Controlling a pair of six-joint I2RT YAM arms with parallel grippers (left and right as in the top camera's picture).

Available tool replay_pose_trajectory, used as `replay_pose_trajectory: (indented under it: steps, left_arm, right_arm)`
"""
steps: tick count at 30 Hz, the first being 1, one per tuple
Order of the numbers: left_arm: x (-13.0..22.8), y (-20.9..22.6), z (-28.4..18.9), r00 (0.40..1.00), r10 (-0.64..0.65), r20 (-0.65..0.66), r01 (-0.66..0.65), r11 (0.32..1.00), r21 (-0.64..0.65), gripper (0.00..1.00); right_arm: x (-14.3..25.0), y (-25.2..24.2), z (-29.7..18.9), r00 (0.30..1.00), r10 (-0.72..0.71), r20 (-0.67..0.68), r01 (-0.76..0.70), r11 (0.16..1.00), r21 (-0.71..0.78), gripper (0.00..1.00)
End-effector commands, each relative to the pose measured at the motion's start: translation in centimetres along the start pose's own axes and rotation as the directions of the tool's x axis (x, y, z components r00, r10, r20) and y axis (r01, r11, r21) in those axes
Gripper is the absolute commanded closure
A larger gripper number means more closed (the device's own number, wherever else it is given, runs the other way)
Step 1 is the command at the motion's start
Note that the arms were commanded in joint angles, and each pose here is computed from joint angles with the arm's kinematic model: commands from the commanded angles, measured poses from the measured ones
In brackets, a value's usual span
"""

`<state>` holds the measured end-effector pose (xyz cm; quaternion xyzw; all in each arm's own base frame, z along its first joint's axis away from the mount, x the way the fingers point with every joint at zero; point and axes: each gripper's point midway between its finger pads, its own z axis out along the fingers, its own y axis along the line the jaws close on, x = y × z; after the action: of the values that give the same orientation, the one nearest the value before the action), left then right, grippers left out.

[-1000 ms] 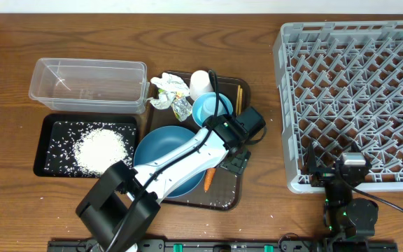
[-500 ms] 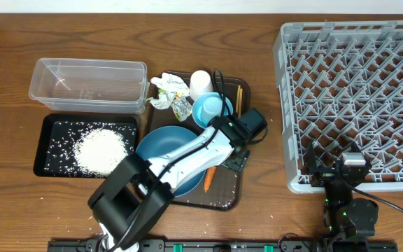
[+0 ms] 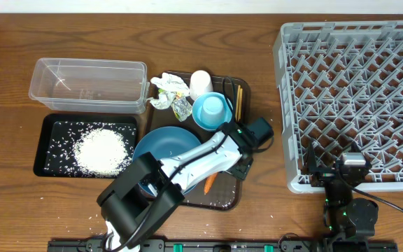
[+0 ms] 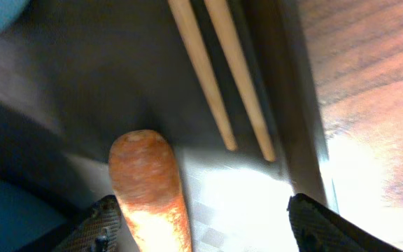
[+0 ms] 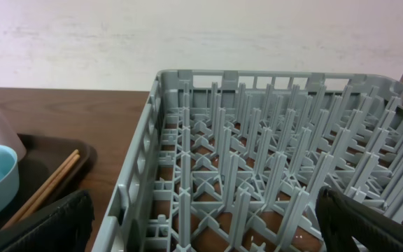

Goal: Sort waste into correct bins and load items into the dishwasher rack
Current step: 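Release the plate and grasp the orange carrot with the left gripper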

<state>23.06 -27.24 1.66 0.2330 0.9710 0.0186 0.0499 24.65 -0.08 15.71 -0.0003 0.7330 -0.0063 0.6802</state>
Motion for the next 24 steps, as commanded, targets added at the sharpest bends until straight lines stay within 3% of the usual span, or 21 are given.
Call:
replay_pose_trajectory:
  steps: [1, 4, 7, 14, 16, 24]
  left_arm:
    - [0.6, -0.4, 0.4, 0.999, -0.043, -0.022, 0.042, 0.999, -0.007, 0.31]
    - [1.1, -1.4, 0.3, 0.998, -0.045, -0.051, 0.048, 0.998, 0.049, 0.39]
    - [1.7, -2.1, 0.3, 0.996, -0.036, -0.086, 0.044, 0.995, 0.090, 0.40]
    - [4.1, 0.1, 0.0, 0.985, 0.003, -0.175, -0.005, 1.000, -0.008, 0.38]
    - [4.8, 0.4, -0.1, 0.980, 0.010, -0.201, -0.014, 1.000, -0.019, 0.33]
    - [4.0, -0.1, 0.5, 0.986, 0.043, -0.160, -0.042, 0.999, 0.006, 0.32]
  right_arm:
    - [0.1, -0.1, 0.0, 1.000, -0.008, -0.001, 0.008, 1.000, 0.003, 0.01]
    - [0.1, -0.1, 0.0, 1.000, -0.008, -0.001, 0.008, 1.000, 0.002, 0.01]
    - [0.1, -0.1, 0.0, 1.000, -0.008, -0.001, 0.008, 1.000, 0.002, 0.01]
    - [0.1, -0.1, 0.0, 1.000, -0.008, -0.001, 0.008, 1.000, 0.003, 0.01]
    - [0.1, -0.1, 0.0, 1.000, -0.008, -0.001, 0.008, 1.000, 0.002, 0.01]
    - [0.1, -0.1, 0.0, 1.000, -0.008, -0.001, 0.008, 1.000, 0.002, 0.01]
